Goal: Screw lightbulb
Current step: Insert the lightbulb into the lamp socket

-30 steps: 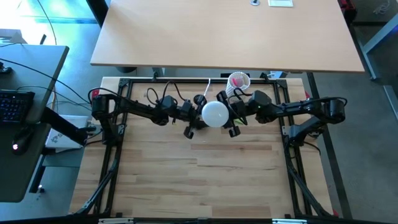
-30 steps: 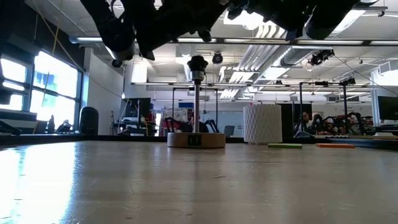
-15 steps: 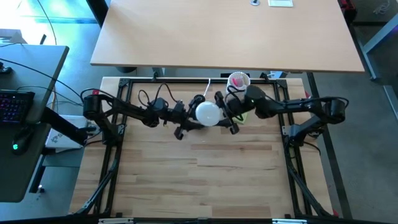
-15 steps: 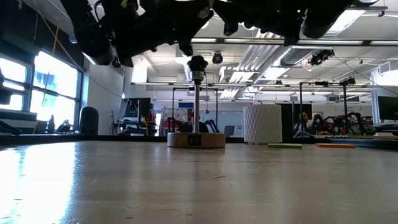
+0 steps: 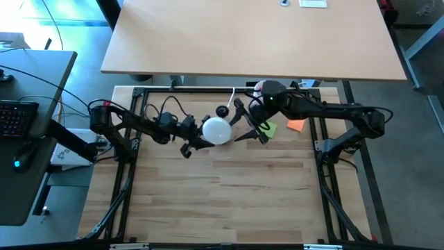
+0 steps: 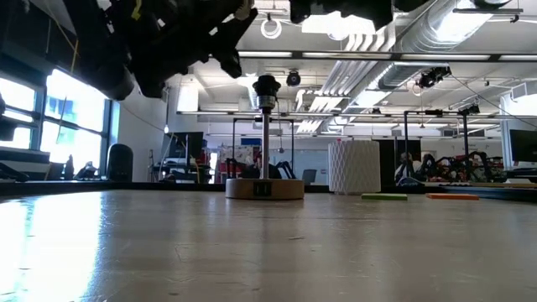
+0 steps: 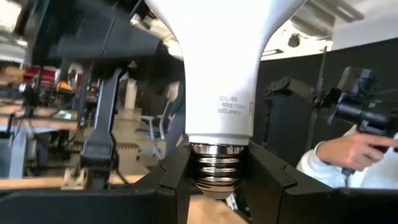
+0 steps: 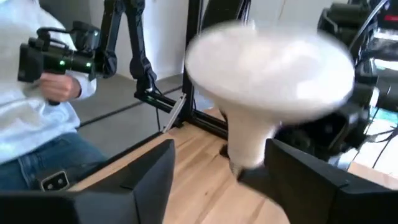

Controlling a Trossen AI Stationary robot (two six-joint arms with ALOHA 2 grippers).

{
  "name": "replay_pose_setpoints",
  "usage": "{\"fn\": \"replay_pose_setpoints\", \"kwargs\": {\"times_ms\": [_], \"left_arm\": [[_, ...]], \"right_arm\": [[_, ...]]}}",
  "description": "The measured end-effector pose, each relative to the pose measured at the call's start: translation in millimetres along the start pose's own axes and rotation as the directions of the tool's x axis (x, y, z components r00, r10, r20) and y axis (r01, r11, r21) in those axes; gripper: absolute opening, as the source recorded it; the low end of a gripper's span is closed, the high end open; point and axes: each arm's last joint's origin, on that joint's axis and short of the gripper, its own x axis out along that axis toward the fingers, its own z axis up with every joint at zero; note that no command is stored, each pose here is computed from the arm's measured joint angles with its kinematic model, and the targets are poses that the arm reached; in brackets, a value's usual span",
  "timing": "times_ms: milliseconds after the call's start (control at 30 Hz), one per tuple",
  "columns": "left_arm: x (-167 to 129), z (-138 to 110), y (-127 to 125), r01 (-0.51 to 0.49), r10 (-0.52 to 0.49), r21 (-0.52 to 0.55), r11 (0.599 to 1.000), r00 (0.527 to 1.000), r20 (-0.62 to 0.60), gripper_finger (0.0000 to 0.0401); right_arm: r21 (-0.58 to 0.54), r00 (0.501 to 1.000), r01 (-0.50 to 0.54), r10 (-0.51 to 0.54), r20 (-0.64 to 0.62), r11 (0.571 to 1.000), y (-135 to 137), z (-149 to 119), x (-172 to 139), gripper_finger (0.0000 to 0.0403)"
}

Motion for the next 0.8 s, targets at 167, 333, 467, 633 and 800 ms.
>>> {"fn": "replay_pose_setpoints", "kwargs": {"times_ms": [167,333,467,633,800], "left_arm": [[0,-1,-3,0.005,-0.005,-0.016,1.000,1.000,-0.003,0.0100],[1,-1,-3,0.011,-0.011,-0.015,1.000,1.000,-0.002,0.0100],[1,-1,-3,0.012,-0.012,-0.016,1.000,1.000,-0.002,0.0100],[2,-1,-3,0.010,-0.010,-0.016,1.000,1.000,-0.004,0.0100],[2,-3,-2,0.002,-0.002,-0.022,1.000,1.000,-0.024,0.0100]], "right_arm": [[-0.072,1.000,0.002,-0.003,-0.003,0.997,-2,7,-1,0.0290],[-0.094,1.000,0.006,-0.007,-0.006,0.996,-8,0,-1,0.0299],[-0.078,0.998,-0.062,0.063,0.010,0.995,-16,-18,12,0.0299],[-0.090,0.986,-0.141,0.148,0.078,0.986,-24,-28,23,0.0299],[-0.105,0.977,-0.168,0.180,0.115,0.980,-27,-30,26,0.0299]]}}
